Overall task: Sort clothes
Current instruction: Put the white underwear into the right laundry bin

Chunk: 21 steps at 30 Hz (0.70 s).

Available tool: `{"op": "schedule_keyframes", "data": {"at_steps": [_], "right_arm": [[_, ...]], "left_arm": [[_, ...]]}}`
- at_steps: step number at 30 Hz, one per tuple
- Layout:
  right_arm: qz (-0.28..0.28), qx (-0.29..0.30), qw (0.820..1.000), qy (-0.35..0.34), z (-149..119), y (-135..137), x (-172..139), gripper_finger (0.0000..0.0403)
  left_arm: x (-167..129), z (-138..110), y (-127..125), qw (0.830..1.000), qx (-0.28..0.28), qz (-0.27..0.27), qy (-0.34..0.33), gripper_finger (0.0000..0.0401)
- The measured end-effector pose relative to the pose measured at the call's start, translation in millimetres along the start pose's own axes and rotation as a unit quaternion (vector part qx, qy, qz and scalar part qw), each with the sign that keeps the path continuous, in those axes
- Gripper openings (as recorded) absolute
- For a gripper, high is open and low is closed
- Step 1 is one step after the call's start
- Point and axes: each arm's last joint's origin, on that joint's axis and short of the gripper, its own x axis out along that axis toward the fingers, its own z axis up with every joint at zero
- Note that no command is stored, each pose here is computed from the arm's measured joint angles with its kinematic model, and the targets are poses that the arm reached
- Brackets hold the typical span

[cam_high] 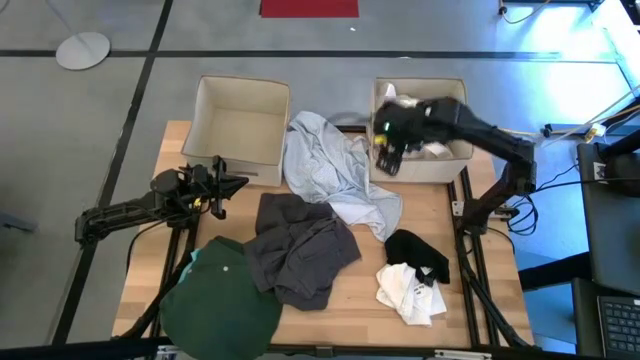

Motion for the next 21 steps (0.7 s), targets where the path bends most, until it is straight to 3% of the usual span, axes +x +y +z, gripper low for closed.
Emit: {"op": "schedule_keyframes", "data": {"at_steps": [6, 12, 21], "right_arm": [[0.043, -0.064, 0.997, 0.018, -22.6, 68.6, -1.0, 0.0266], [0.059, -0.142, 0.987, 0.054, -63.2, 129.3, 10.6, 0.0266], [0.090, -0.249, 0.959, 0.101, -120.4, 180.3, 50.0, 0.0266]], "left_arm": [[0.0, 0.1, 0.0, 1.000, -0.003, 0.000, -0.001, 0.0004], [0.0, 0.0, 0.0, 1.000, -0.003, 0.000, 0.000, 0.0004], [0.0, 0.0, 0.0, 1.000, -0.006, 0.000, 0.000, 0.0004]]}}
